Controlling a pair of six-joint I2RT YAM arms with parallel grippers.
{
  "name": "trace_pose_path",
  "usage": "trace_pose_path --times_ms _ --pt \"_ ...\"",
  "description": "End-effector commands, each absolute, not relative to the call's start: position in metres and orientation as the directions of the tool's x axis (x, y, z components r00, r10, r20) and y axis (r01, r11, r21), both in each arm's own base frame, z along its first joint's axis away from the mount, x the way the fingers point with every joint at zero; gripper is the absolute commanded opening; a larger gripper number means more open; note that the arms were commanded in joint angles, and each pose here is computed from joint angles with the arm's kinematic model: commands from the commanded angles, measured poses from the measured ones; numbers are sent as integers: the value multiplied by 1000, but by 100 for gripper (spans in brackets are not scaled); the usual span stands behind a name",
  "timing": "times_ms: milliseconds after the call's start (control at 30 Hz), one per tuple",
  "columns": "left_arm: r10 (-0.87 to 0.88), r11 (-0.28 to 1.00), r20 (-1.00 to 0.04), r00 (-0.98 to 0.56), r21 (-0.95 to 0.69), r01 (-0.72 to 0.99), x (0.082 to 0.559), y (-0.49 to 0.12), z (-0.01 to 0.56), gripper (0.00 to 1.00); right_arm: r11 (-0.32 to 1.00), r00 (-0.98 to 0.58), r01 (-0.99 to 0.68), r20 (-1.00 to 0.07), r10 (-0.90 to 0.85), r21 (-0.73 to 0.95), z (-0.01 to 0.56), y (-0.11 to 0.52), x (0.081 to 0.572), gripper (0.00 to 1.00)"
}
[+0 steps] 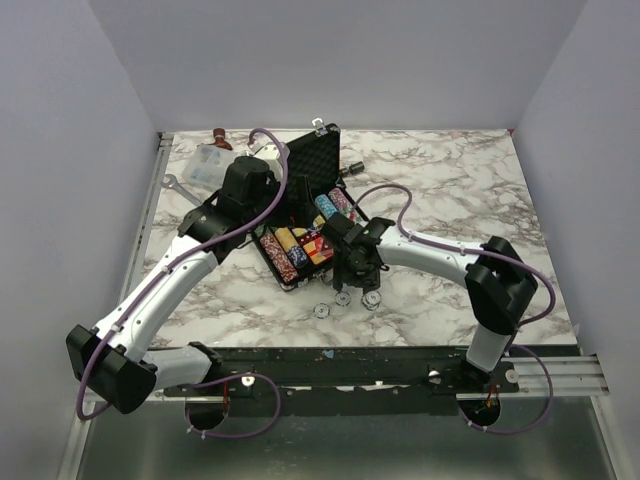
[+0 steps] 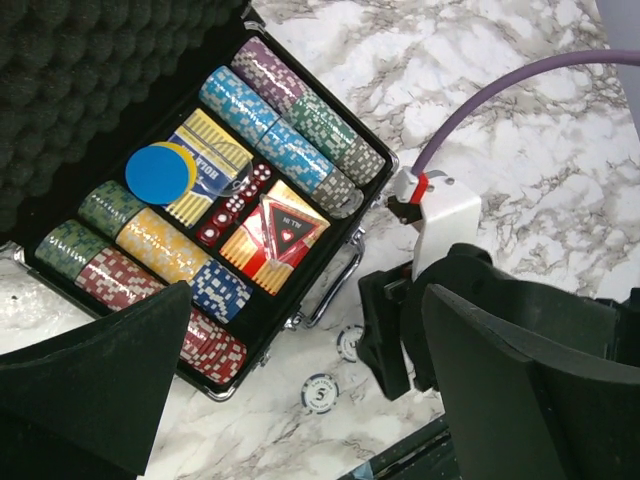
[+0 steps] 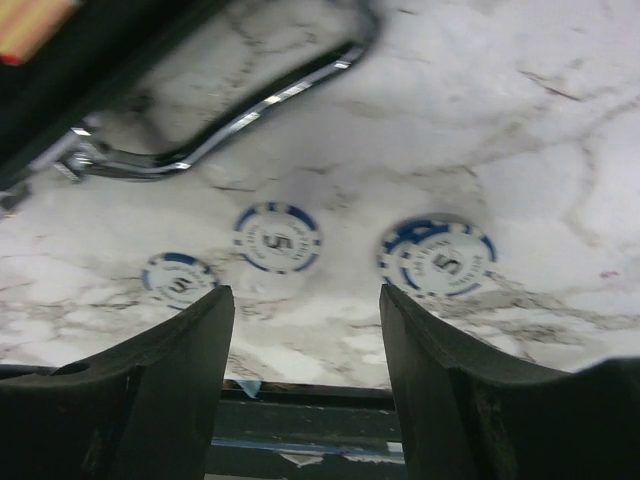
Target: Pack up texas hold em set
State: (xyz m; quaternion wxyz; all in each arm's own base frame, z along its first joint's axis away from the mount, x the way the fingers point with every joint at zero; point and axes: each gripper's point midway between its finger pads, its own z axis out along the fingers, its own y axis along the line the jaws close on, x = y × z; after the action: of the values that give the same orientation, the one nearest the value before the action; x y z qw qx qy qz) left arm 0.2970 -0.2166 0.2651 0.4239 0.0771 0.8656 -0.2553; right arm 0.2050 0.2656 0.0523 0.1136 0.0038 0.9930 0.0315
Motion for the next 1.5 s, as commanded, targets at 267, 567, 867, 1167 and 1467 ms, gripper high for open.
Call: trace_pose_path --times_ms 267,567,867,1167,1467 --pt "-166 896 -806 -568 -364 254 306 -192 287 97 993 -979 -72 -199 -52 98 36 306 211 67" --pt "-158 884 -803 -574 -375 280 304 -197 287 97 996 -979 -70 -194 -57 56 26 305 216 63" --pt "-155 880 -801 -578 -378 288 303 -199 286 97 998 -986 -61 -158 -59 7 13 295 209 57" --pt "-148 871 -795 -588 -387 304 302 -203 285 96 998 -990 -66 -126 -65 4 2 292 200 57" --pt "-146 864 -790 -595 -395 313 301 -206 284 97 998 -993 -69 -99 -70 -15 -10 288 188 55"
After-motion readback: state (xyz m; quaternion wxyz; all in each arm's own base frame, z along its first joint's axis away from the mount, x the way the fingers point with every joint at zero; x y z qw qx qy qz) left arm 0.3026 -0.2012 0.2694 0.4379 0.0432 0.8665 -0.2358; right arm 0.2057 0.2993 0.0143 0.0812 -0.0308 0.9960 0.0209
